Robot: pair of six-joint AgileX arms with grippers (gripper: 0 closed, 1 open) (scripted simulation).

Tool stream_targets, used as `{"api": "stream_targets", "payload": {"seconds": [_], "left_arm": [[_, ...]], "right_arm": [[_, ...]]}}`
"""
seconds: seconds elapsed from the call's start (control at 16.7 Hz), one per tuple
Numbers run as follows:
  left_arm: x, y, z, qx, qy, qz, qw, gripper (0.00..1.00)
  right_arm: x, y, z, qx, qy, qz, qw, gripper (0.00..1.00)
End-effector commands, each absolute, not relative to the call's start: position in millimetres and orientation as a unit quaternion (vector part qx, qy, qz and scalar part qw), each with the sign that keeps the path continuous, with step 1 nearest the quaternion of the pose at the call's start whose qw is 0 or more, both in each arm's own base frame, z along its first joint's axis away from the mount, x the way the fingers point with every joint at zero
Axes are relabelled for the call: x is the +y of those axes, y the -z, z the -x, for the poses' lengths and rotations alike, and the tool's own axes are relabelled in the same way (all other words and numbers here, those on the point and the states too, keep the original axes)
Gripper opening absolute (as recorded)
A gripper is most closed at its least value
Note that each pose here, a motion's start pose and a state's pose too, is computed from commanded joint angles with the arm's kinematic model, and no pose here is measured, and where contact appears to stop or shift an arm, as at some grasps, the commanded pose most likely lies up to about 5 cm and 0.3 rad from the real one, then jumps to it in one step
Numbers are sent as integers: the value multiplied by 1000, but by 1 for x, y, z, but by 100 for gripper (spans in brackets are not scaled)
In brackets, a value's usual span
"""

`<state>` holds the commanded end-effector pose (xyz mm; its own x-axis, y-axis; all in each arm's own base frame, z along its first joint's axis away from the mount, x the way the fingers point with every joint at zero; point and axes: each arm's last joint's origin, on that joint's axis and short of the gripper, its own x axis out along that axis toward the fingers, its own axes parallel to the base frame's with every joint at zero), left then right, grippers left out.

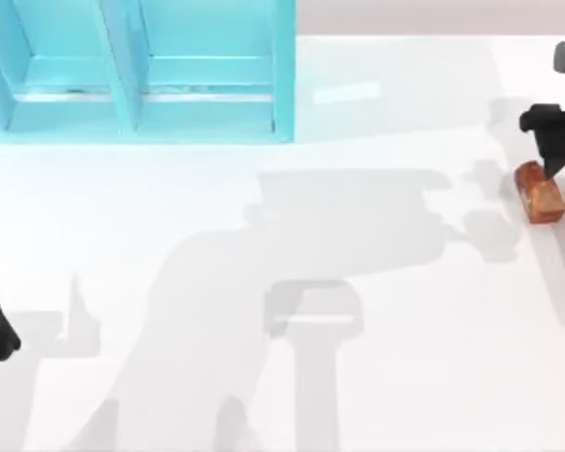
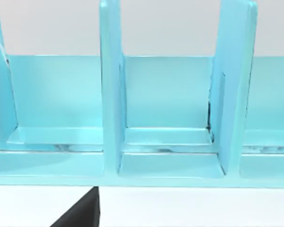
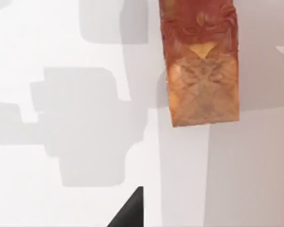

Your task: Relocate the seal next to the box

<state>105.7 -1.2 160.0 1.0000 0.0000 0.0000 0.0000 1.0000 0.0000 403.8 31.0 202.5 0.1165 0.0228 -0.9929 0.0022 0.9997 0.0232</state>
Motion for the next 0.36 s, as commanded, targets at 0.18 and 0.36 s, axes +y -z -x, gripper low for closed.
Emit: {"api": "stream_targets", "payload": {"seconds": [0.18,0.36], "left_arm": [[-1,-160,-106,0,0,0,1000,100],[-1,-160,-106,0,0,0,1000,100]], "right_arm": [[31,-203,-404,665,-7,-9,747,100],[31,-203,-404,665,-7,-9,747,100]]}}
